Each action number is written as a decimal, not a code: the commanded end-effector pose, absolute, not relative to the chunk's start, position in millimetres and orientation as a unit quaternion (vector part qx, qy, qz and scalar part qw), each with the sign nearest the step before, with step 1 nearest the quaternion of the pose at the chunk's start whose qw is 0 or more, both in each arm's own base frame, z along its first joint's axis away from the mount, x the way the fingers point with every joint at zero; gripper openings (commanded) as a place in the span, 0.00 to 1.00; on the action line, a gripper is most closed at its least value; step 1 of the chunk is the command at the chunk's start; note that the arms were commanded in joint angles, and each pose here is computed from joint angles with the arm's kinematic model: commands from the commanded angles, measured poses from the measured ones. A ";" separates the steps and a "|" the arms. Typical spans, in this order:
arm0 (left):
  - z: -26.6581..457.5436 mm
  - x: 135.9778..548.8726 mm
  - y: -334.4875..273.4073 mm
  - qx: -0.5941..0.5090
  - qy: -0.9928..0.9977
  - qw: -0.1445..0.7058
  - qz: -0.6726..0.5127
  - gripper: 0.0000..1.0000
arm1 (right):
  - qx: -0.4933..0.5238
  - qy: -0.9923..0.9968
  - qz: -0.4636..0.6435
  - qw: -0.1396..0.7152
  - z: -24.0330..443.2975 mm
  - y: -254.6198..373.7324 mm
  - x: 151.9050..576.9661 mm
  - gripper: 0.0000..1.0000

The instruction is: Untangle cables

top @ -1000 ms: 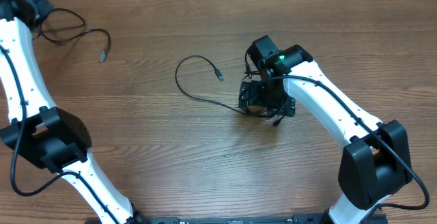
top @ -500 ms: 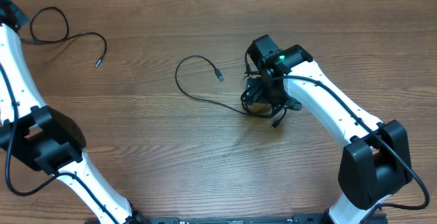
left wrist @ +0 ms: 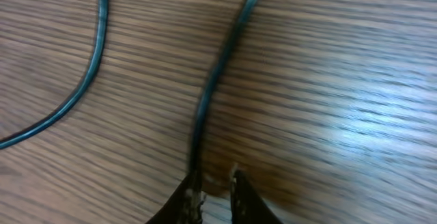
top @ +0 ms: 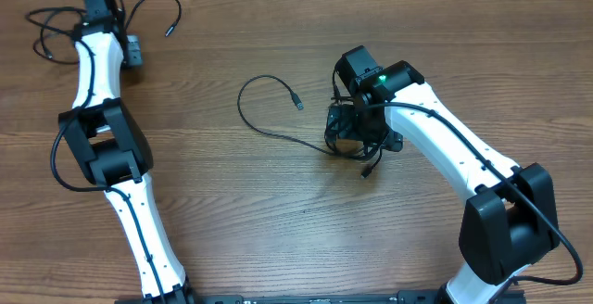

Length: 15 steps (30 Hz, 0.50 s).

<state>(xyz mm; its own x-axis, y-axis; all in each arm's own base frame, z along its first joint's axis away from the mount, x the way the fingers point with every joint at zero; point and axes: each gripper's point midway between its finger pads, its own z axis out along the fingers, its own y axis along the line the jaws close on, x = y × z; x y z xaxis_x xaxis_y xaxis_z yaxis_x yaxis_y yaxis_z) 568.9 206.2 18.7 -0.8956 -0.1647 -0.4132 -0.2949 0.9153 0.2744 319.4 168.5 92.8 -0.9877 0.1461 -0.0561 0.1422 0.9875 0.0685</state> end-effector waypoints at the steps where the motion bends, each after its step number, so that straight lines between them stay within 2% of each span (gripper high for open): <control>1: 62.1 579.2 208.2 -0.122 0.949 0.237 0.171 0.19 | 0.065 0.997 0.032 0.023 89.2 174.3 313.9 1.00; 7: 140.2 590.8 191.9 -0.162 0.927 0.328 0.082 0.19 | 0.046 0.998 0.033 0.023 89.2 186.1 307.0 1.00; 8: 160.0 593.8 186.2 -0.163 0.920 0.351 0.055 0.20 | 0.043 0.998 0.033 0.023 89.2 188.0 305.8 1.00; 9: 205.3 596.9 175.3 -0.170 0.900 0.401 0.000 0.22 | 0.037 0.999 0.033 0.022 89.2 191.4 303.6 1.00; 10: 228.8 596.5 171.3 -0.178 0.888 0.424 -0.025 0.26 | 0.034 0.999 0.032 0.022 89.2 192.9 302.5 1.00; 12: 272.2 591.6 166.4 -0.201 0.862 0.461 -0.065 0.40 | 0.032 0.999 0.030 0.023 89.2 193.3 302.2 1.00; 15: 328.3 575.9 159.7 -0.230 0.828 0.500 -0.107 0.77 | 0.035 0.999 0.027 0.020 89.3 189.0 302.0 1.00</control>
<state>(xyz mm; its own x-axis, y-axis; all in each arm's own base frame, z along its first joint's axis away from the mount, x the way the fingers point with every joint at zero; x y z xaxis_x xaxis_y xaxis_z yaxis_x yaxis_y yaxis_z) 592.7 180.0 245.3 -0.5303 -0.3631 -0.7661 -0.3346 0.9199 -0.2043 303.0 192.8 92.6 -0.9967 0.0645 -0.0496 0.0612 0.9961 0.0639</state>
